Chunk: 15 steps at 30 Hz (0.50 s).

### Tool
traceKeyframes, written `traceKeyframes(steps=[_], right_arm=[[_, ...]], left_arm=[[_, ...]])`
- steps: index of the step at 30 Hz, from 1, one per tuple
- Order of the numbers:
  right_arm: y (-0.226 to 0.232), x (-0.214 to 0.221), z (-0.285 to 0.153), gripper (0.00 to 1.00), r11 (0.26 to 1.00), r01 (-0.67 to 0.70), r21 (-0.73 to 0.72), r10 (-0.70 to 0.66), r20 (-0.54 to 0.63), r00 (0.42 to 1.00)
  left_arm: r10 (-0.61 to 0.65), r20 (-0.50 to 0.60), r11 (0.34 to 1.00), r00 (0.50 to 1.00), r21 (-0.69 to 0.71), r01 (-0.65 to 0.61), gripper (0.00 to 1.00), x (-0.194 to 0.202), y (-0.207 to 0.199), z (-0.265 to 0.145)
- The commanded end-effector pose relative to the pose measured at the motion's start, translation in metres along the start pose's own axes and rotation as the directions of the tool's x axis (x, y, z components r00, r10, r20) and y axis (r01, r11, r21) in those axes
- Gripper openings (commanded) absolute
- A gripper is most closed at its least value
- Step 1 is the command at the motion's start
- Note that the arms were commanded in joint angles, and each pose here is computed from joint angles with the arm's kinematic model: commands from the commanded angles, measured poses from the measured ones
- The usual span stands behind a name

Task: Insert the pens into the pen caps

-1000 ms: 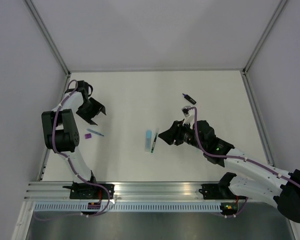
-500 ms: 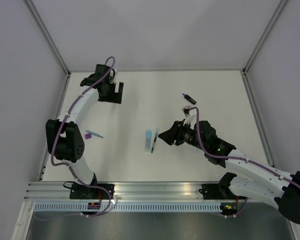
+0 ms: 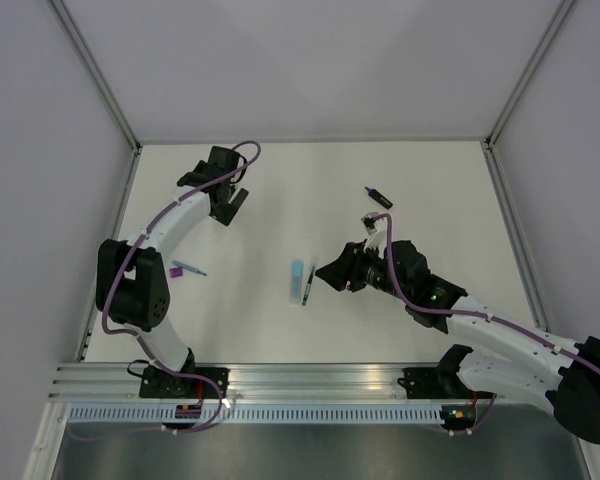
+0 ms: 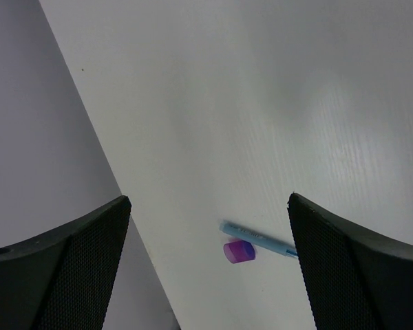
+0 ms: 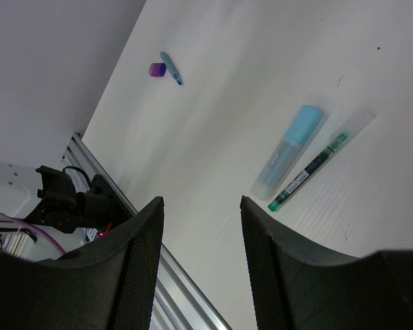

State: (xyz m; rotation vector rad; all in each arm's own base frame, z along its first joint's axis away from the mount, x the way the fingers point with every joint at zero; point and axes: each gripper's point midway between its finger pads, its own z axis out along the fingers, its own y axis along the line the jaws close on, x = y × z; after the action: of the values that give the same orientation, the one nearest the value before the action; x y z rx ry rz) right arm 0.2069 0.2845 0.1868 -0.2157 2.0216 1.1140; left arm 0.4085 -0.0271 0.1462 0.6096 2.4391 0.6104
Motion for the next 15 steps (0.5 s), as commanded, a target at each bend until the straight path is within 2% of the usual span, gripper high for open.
traceKeyframes(steps=[1,4,6,8,10,11,14,15], right_arm=[[0.014,-0.01,0.002,0.55,0.999,0.001,-0.051,0.001,0.034,0.999],[0.016,-0.008,0.003,0.54,0.998,-0.008,-0.065,0.01,0.024,1.0],[0.018,-0.007,0.002,0.55,0.997,-0.012,-0.079,0.014,0.021,1.0],[0.015,-0.006,0.004,0.55,0.998,-0.006,-0.062,0.007,0.021,1.0],[0.013,-0.009,0.004,0.55,0.999,0.0,-0.047,0.002,0.027,1.0],[0.014,-0.01,0.003,0.54,0.999,0.003,-0.048,-0.002,0.029,1.0],[0.012,-0.013,0.001,0.54,0.999,0.009,-0.037,-0.008,0.045,0.999],[0.012,-0.013,0.0,0.54,0.999,0.011,-0.034,-0.009,0.046,0.999]], left_arm=[[0.066,0.049,0.996,0.997,-0.055,-0.064,1.0,-0.012,0.009,0.006],[-0.002,0.139,1.0,0.99,-0.003,0.003,1.0,-0.029,0.011,-0.002],[-0.013,0.125,1.0,0.992,-0.004,0.013,1.0,-0.025,0.016,-0.005],[0.058,0.181,0.99,0.982,0.116,-0.08,1.0,-0.024,-0.003,-0.016],[0.09,0.239,0.983,0.967,0.137,-0.125,1.0,-0.025,-0.007,-0.018],[0.115,0.223,0.976,0.968,0.155,-0.152,0.99,-0.02,-0.009,-0.014],[0.239,0.075,0.943,0.968,0.219,-0.25,0.82,0.015,-0.014,0.003],[0.269,0.054,0.936,0.962,0.22,-0.275,0.8,0.022,-0.012,0.006]])
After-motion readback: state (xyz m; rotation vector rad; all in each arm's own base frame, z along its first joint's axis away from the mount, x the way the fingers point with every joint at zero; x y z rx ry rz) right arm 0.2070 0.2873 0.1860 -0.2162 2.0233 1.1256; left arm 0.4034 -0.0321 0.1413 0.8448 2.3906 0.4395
